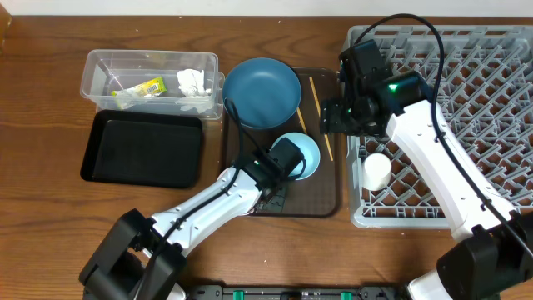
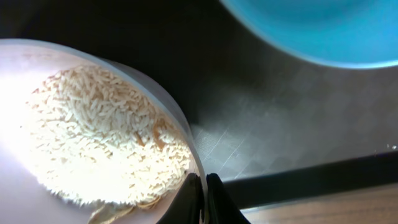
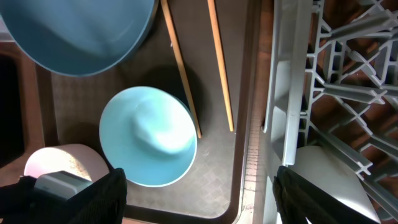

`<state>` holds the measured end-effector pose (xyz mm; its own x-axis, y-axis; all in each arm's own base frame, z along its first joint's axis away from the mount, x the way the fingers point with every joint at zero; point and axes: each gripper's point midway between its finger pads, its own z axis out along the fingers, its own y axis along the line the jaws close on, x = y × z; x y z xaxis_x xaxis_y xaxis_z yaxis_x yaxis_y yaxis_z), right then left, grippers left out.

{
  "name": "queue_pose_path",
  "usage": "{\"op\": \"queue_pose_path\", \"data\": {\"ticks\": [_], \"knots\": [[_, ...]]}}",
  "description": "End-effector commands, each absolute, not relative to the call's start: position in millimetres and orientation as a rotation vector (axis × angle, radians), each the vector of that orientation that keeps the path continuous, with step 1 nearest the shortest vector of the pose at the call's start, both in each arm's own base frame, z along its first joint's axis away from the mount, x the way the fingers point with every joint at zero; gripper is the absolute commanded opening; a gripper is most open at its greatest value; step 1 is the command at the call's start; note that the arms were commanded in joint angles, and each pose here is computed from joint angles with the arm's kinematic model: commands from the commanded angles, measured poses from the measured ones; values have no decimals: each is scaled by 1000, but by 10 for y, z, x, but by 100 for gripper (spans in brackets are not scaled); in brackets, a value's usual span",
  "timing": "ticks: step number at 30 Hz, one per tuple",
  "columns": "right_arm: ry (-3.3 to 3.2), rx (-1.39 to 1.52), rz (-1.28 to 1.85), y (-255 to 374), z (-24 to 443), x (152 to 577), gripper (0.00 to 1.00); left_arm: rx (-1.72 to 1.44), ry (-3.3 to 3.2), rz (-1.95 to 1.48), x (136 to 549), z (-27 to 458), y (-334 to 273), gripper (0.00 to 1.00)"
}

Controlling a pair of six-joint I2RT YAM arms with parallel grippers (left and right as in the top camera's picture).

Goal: Sort waste into correct bins and load items into the dishwasher rack
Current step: 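Tip the pink bowl over the black tray to dump the rice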

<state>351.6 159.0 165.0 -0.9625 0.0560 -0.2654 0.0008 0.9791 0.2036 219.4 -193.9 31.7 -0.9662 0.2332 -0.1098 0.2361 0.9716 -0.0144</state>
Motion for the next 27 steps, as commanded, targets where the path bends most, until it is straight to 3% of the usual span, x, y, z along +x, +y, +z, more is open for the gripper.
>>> {"op": "queue_pose_path", "data": {"ticks": [1,8,18,27], "knots": [[2865,17,271,1563,1601,3508,74,330,3003,-69,2244,476,-1950,6],[2866,5,267,1560,1600,3505,75,250,2904,-192,2489,1017,-1937,6],[2865,-5,263,1556,1600,3507,75,120,2843,-496,2632,1418,-1744,6],[2864,-20,260,1556,1600,3507,75,-115,2702,-847,2968,1737,-1102,6]]}}
